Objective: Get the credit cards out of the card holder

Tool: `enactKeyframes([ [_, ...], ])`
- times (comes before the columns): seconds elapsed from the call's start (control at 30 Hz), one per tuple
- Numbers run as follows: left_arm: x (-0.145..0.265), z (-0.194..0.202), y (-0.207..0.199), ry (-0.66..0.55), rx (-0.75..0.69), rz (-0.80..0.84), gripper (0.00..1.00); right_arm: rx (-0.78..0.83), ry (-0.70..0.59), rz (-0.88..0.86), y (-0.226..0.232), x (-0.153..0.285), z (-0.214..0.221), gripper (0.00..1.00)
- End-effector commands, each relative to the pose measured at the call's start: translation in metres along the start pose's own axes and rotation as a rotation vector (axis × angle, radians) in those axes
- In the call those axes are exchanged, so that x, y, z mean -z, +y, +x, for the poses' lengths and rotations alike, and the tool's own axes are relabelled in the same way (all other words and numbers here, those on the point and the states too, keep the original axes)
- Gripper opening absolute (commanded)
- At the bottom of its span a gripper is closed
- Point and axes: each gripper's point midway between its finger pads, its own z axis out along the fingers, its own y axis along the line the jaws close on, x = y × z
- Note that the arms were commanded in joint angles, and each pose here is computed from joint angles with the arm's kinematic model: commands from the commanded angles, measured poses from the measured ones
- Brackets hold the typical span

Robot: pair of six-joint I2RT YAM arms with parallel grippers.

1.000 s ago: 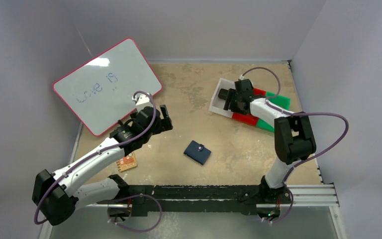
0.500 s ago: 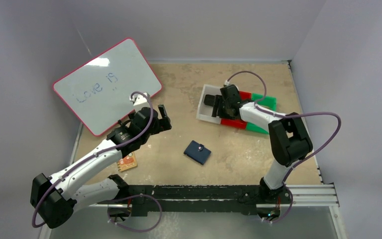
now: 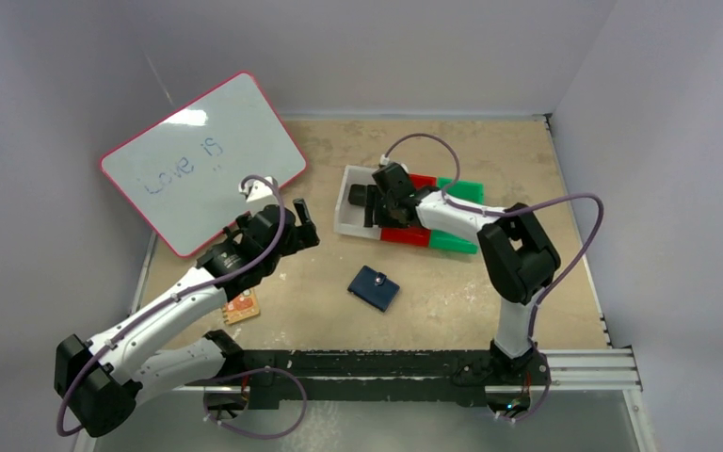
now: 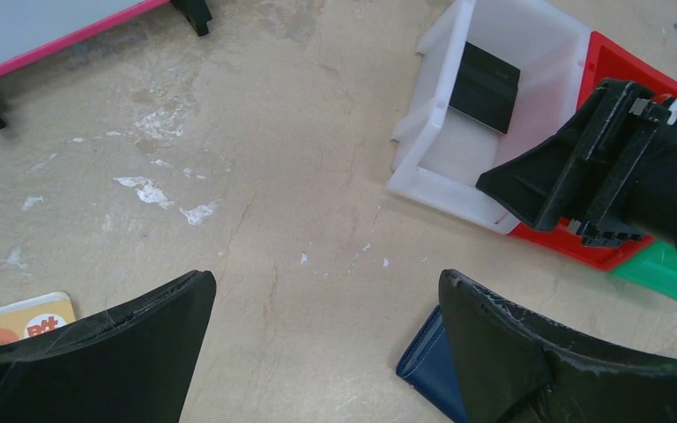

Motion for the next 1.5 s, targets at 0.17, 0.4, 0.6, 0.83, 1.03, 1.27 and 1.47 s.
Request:
enactKeyframes([
  [0.17, 0.003, -0.008, 0.009, -0.047, 0.024, -0.036, 1.0, 0.049, -0.029, -0.06, 0.056, -0.006, -0.014, 0.64],
  [0.4, 0.005, -0.012, 0.014, -0.067, 0.035, -0.053, 1.0, 0.091, -0.049, -0.079, 0.071, -0.004, -0.024, 0.65],
  [0.6, 0.007, -0.013, 0.015, -0.07, 0.036, -0.058, 1.0, 0.147, -0.062, -0.04, 0.064, 0.0, -0.03, 0.65],
  [0.83, 0.007, -0.012, 0.014, -0.067, 0.037, -0.049, 1.0, 0.144, -0.113, 0.05, 0.043, 0.025, -0.041, 0.7],
  [1.03, 0.005, -0.01, 0.01, -0.056, 0.034, -0.037, 1.0, 0.148, -0.113, 0.073, 0.036, 0.02, -0.042, 0.72],
  [1.27, 0.008, -0.012, 0.013, -0.061, 0.033, -0.046, 1.0, 0.186, -0.11, 0.099, 0.035, -0.002, -0.043, 0.66],
  [1.47, 0.013, -0.016, 0.02, -0.077, 0.03, -0.064, 1.0, 0.292, -0.146, 0.077, 0.032, 0.002, -0.046, 0.58],
])
